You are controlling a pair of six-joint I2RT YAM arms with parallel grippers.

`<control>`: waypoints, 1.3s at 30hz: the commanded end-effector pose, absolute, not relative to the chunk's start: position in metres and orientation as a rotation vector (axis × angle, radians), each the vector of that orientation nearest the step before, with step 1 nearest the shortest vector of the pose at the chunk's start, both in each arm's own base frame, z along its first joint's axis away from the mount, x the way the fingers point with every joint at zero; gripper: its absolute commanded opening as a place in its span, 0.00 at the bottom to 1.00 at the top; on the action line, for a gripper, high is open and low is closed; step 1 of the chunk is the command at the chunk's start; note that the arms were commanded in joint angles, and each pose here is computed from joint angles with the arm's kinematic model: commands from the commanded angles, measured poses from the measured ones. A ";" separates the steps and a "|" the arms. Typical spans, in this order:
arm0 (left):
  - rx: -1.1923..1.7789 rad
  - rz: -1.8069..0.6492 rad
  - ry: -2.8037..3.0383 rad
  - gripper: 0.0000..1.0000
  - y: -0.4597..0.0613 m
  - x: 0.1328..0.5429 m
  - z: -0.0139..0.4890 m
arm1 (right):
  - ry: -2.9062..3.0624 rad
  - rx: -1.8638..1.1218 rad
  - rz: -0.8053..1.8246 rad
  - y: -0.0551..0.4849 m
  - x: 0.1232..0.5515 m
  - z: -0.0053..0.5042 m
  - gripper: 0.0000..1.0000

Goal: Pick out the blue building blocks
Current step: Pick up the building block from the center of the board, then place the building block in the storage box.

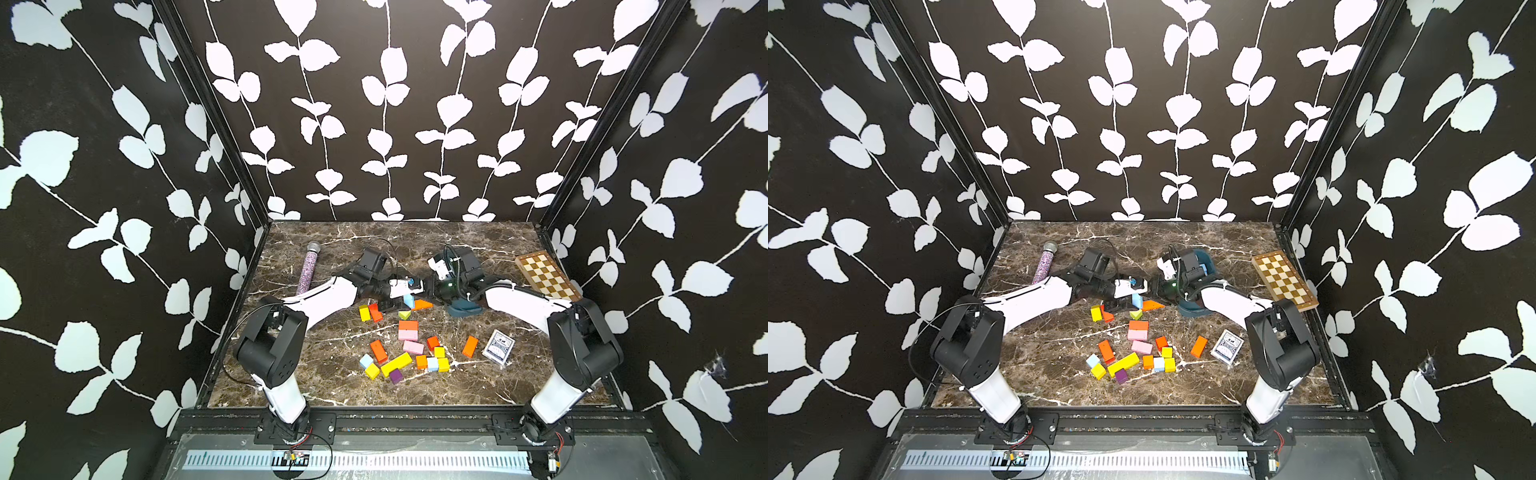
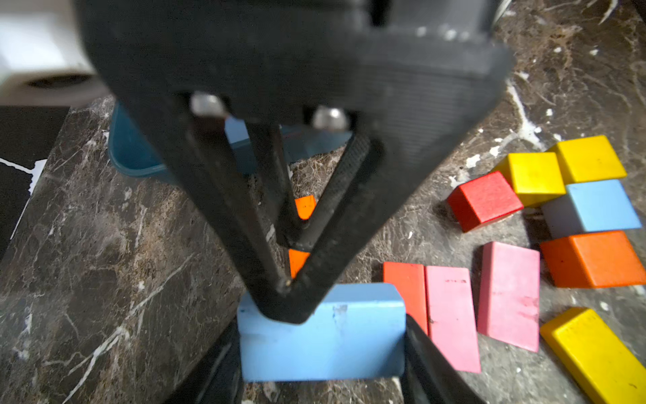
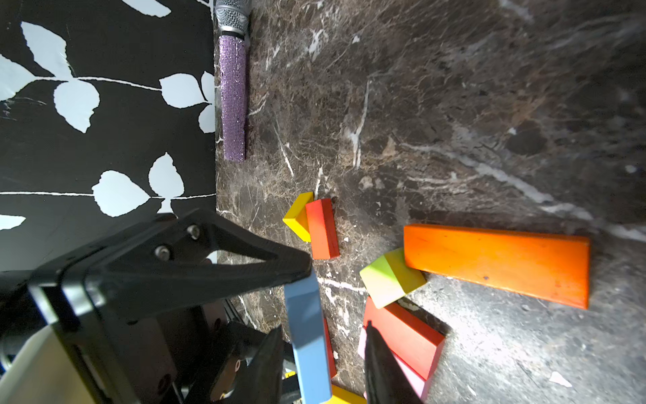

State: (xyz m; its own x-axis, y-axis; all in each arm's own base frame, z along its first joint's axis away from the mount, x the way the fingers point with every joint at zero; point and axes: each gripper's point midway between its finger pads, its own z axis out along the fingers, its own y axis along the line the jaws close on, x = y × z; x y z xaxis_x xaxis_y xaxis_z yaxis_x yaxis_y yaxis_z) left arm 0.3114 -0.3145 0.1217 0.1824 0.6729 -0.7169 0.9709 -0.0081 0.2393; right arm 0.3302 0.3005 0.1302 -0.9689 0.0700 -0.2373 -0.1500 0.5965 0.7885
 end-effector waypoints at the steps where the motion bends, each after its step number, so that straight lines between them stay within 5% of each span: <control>1: 1.707 -0.558 1.509 0.40 -0.325 0.317 0.140 | 2.548 -0.101 1.352 0.311 0.334 0.139 0.37; 8: 1.678 -0.595 1.471 0.41 -0.331 0.317 0.150 | 2.540 -0.118 1.371 0.314 0.336 0.142 0.31; 17: 1.654 -0.597 1.453 0.46 -0.338 0.324 0.153 | 2.513 -0.181 1.368 0.316 0.336 0.151 0.06; 25: 1.652 -0.569 1.473 0.74 -0.335 0.328 0.154 | 2.539 -0.165 1.293 0.288 0.350 0.147 0.05; 39: 1.678 -0.496 1.523 0.76 -0.325 0.330 0.147 | 2.686 0.033 1.097 0.159 0.401 0.103 0.06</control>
State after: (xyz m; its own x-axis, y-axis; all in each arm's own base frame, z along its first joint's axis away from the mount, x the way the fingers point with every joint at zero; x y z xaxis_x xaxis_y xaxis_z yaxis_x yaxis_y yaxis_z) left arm 0.3303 -0.3258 0.1352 0.1820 0.6375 -0.7486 0.9607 0.0471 0.2737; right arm 0.4124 0.1646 0.1188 -0.9506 0.1790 -0.2537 -0.0602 0.6955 0.7160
